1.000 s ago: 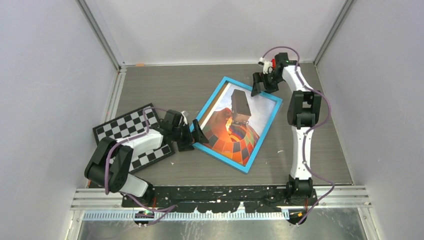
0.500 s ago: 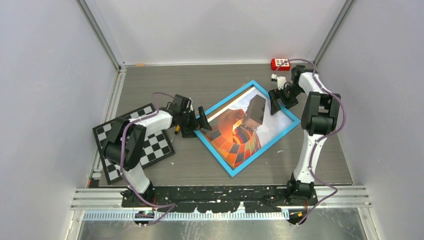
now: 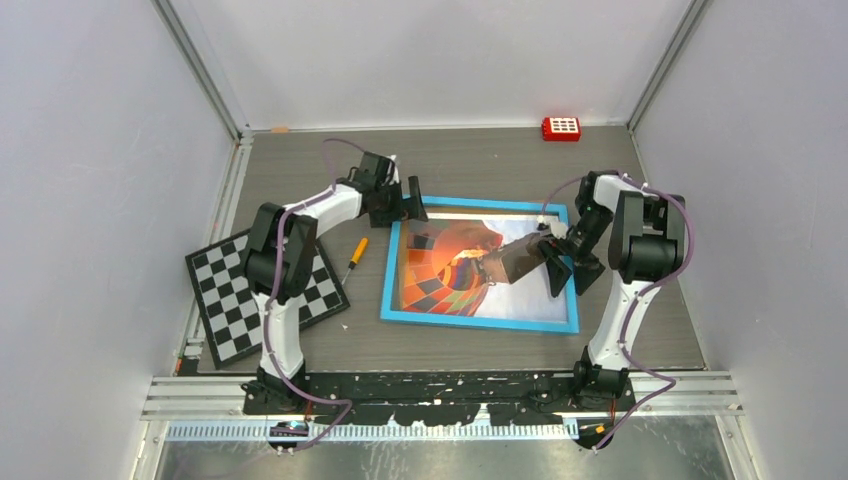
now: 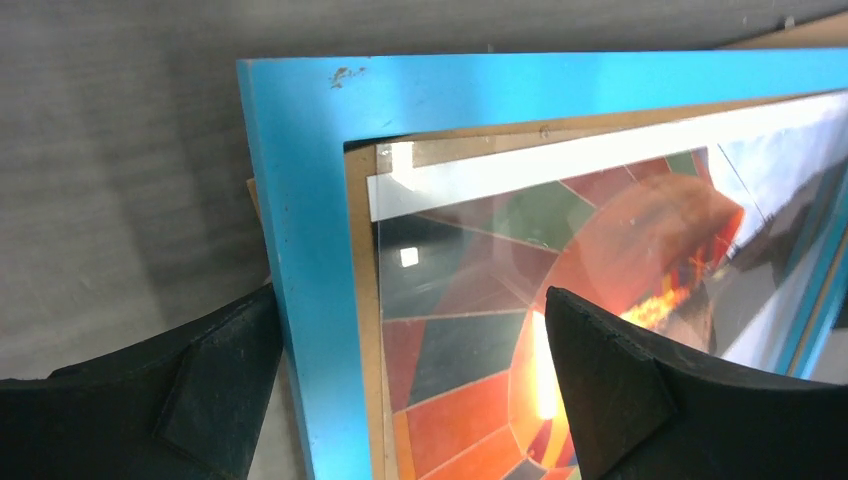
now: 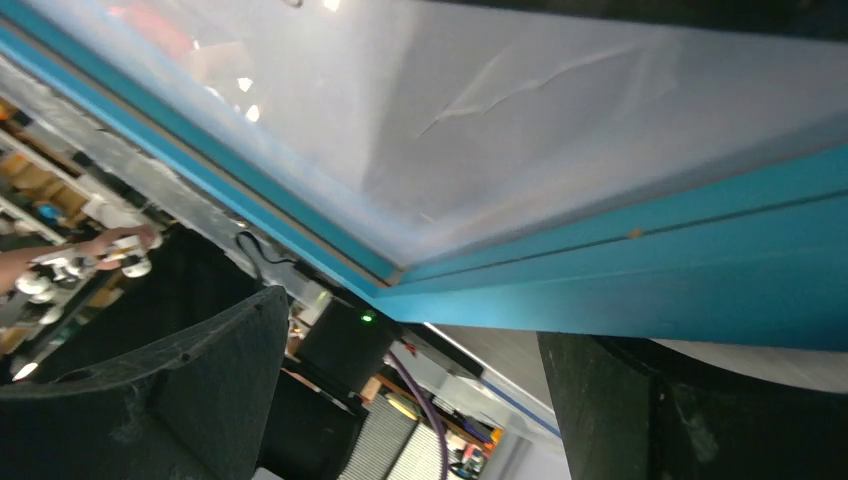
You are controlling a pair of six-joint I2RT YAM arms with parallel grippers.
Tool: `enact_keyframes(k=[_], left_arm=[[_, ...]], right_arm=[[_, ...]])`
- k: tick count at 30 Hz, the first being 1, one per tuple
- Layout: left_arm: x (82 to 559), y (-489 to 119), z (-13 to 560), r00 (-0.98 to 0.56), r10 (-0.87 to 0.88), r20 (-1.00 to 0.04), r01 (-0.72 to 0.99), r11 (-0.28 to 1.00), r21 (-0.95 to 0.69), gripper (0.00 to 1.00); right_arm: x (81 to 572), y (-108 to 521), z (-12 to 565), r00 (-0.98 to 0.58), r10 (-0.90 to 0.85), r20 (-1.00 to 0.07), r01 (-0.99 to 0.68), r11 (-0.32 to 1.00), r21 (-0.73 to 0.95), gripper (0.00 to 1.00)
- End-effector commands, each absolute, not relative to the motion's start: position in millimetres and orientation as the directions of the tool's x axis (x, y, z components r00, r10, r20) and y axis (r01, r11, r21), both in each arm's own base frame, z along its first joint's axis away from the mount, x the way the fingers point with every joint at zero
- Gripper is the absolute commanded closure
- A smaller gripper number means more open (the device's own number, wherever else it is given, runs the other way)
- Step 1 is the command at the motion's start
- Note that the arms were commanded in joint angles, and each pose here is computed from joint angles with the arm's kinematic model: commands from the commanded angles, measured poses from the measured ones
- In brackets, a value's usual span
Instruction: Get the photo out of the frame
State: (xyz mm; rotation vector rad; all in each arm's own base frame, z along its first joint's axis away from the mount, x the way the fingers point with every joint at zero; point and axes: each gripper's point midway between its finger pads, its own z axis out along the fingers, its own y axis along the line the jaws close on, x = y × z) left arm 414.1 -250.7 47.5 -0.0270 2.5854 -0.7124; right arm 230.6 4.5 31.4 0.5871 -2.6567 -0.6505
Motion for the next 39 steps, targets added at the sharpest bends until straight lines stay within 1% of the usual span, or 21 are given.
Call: enact_keyframes(k=[1, 4, 7, 10, 13, 17, 20, 22, 24, 25, 28, 31, 33, 34, 37, 39], left_arm=[[412.8, -283.6, 37.8, -0.907, -0.001, -0.421, 0.241, 0.818, -0.522, 0.0], [426.2, -282.8, 42.1, -0.898, 0.013, -0.44, 0.264, 0.816, -0.514, 0.0], [443.7, -272.1, 58.8, -0.878, -0.011, -0.478, 0.267, 0.818, -0.509, 0.0], [451.9, -255.6, 85.5, -0.854, -0.048, -0.518, 0.262, 0.82, -0.509, 0.0], [443.8, -238.6, 111.5, -0.833, -0.086, -0.547, 0.247, 0.827, -0.506, 0.0], [411.4, -210.8, 124.9, -0.822, -0.162, -0.546, 0.158, 0.856, -0.492, 0.0], [377.4, -201.8, 142.8, -0.825, -0.249, -0.507, 0.097, 0.821, -0.562, 0.0], [347.0, -208.9, 149.8, -0.846, -0.295, -0.444, 0.078, 0.755, -0.651, 0.0], [312.9, -214.4, 145.6, -0.877, -0.323, -0.356, 0.029, 0.704, -0.71, 0.0], [295.1, -218.7, 140.6, -0.897, -0.303, -0.321, 0.025, 0.691, -0.722, 0.0], [255.7, -233.4, 127.9, -0.933, -0.235, -0.274, 0.052, 0.662, -0.747, 0.0], [224.2, -251.2, 110.5, -0.953, -0.164, -0.254, 0.093, 0.641, -0.762, 0.0], [210.1, -258.0, 100.9, -0.959, -0.14, -0.245, 0.101, 0.64, -0.762, 0.0], [200.4, -257.0, 91.6, -0.966, -0.133, -0.223, 0.086, 0.648, -0.757, 0.0], [184.3, -252.5, 76.7, -0.972, -0.117, -0.202, 0.073, 0.671, -0.738, 0.0], [174.8, -250.9, 68.8, -0.976, -0.095, -0.198, 0.079, 0.69, -0.72, 0.0]], right_arm=[[210.1, 45.0, 22.6, -0.843, -0.501, 0.195, -0.265, 0.702, 0.661, 0.04], [205.5, 46.9, 25.5, -0.845, -0.497, 0.197, -0.254, 0.697, 0.671, 0.04], [211.5, 40.7, 31.8, -0.857, -0.483, 0.179, -0.262, 0.708, 0.656, 0.04], [232.3, 22.8, 44.7, -0.892, -0.43, 0.136, -0.258, 0.733, 0.629, 0.04], [259.6, -1.5, 62.1, -0.918, -0.388, 0.082, -0.274, 0.769, 0.578, 0.03], [295.9, -27.3, 87.7, -0.93, -0.368, -0.001, -0.321, 0.808, 0.494, 0.03], [339.9, -38.2, 103.1, -0.946, -0.301, -0.12, -0.323, 0.852, 0.413, 0.03], [374.7, -33.6, 113.9, -0.948, -0.226, -0.223, -0.3, 0.867, 0.398, 0.02], [407.5, -21.5, 125.8, -0.933, -0.194, -0.303, -0.307, 0.868, 0.39, 0.01], [421.3, -13.4, 128.9, -0.924, -0.194, -0.328, -0.318, 0.868, 0.383, 0.01], [458.8, 12.8, 132.8, -0.901, -0.175, -0.397, -0.33, 0.871, 0.365, 0.0], [487.9, 39.4, 128.1, -0.875, -0.177, -0.45, -0.356, 0.866, 0.351, 0.0], [496.8, 59.0, 121.5, -0.863, -0.212, -0.459, -0.392, 0.853, 0.345, 0.0], [499.5, 68.0, 116.9, -0.858, -0.229, -0.459, -0.408, 0.847, 0.34, 0.0], [507.8, 92.4, 100.5, -0.84, -0.268, -0.472, -0.448, 0.832, 0.327, 0.0], [511.3, 101.9, 85.8, -0.843, -0.272, -0.465, -0.45, 0.829, 0.331, 0.0]])
